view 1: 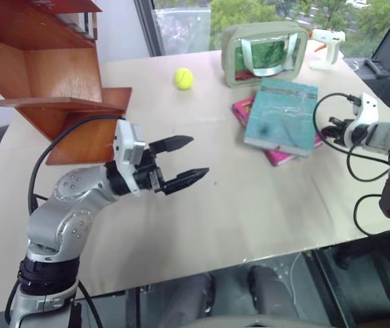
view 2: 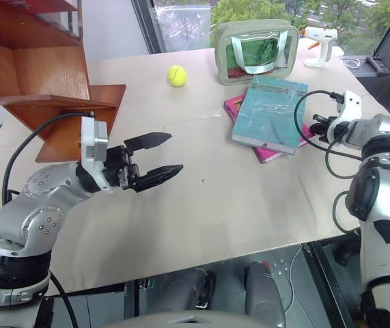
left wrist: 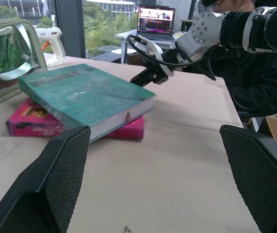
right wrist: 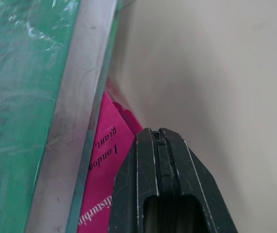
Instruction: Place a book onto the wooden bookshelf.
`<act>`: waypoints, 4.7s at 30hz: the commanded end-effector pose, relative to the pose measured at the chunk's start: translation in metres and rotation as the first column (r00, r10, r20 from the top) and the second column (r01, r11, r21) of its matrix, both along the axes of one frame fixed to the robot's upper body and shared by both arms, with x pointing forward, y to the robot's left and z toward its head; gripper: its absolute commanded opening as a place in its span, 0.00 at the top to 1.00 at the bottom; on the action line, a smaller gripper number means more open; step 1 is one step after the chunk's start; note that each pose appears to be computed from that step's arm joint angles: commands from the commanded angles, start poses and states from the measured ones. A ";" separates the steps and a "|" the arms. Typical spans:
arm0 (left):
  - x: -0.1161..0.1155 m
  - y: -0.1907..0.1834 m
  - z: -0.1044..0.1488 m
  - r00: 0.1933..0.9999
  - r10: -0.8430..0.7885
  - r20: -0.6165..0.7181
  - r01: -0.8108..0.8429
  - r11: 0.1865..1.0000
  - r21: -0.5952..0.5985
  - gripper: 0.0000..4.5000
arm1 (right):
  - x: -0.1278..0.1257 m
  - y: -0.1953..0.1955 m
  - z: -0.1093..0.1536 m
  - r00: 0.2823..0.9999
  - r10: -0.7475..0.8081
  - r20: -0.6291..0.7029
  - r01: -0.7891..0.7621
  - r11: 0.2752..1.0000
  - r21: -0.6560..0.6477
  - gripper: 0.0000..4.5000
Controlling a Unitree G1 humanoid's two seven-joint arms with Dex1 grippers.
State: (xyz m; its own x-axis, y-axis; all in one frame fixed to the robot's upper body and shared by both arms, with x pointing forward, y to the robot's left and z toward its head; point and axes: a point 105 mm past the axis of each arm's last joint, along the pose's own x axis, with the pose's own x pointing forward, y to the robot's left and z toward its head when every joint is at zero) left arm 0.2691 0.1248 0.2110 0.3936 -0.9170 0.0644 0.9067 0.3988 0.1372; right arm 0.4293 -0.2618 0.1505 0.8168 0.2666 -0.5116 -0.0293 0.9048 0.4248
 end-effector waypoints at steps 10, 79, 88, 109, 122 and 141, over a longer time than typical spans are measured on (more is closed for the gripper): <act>0.006 -0.003 0.009 0.999 -0.002 0.050 0.002 1.000 0.000 0.00 | -0.037 0.010 0.021 0.980 0.200 0.005 -0.198 0.971 -0.137 1.00; 0.019 0.018 -0.003 0.991 0.123 0.055 -0.124 0.992 0.023 0.00 | -0.096 0.174 0.041 0.580 0.776 0.248 -0.629 0.620 -0.470 0.15; 0.019 0.012 -0.004 0.993 0.108 0.054 -0.109 0.994 0.022 0.00 | -0.095 0.154 0.017 0.675 0.725 0.135 -0.617 0.656 -0.435 0.87; 0.025 0.009 -0.005 0.996 0.075 0.058 -0.076 0.997 0.028 0.00 | -0.132 0.106 0.021 0.728 0.682 0.076 -0.605 0.690 -0.398 0.99; 0.025 0.007 -0.002 0.997 0.057 0.056 -0.058 0.998 0.021 0.00 | -0.074 0.100 0.014 0.856 0.495 0.153 -0.410 0.827 -0.384 0.99; 0.027 0.009 -0.004 0.998 0.034 0.059 -0.035 0.999 0.014 0.00 | -0.085 0.111 0.061 0.798 0.526 0.295 -0.399 0.827 -0.396 0.99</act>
State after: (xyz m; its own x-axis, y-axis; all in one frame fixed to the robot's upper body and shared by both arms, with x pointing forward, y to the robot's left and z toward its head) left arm 0.2982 0.1363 0.1982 0.4411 -0.8961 0.0498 0.8832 0.4432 0.1532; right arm 0.3376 -0.1623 0.1946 0.7499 0.5497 -0.3680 -0.5748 0.8168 0.0490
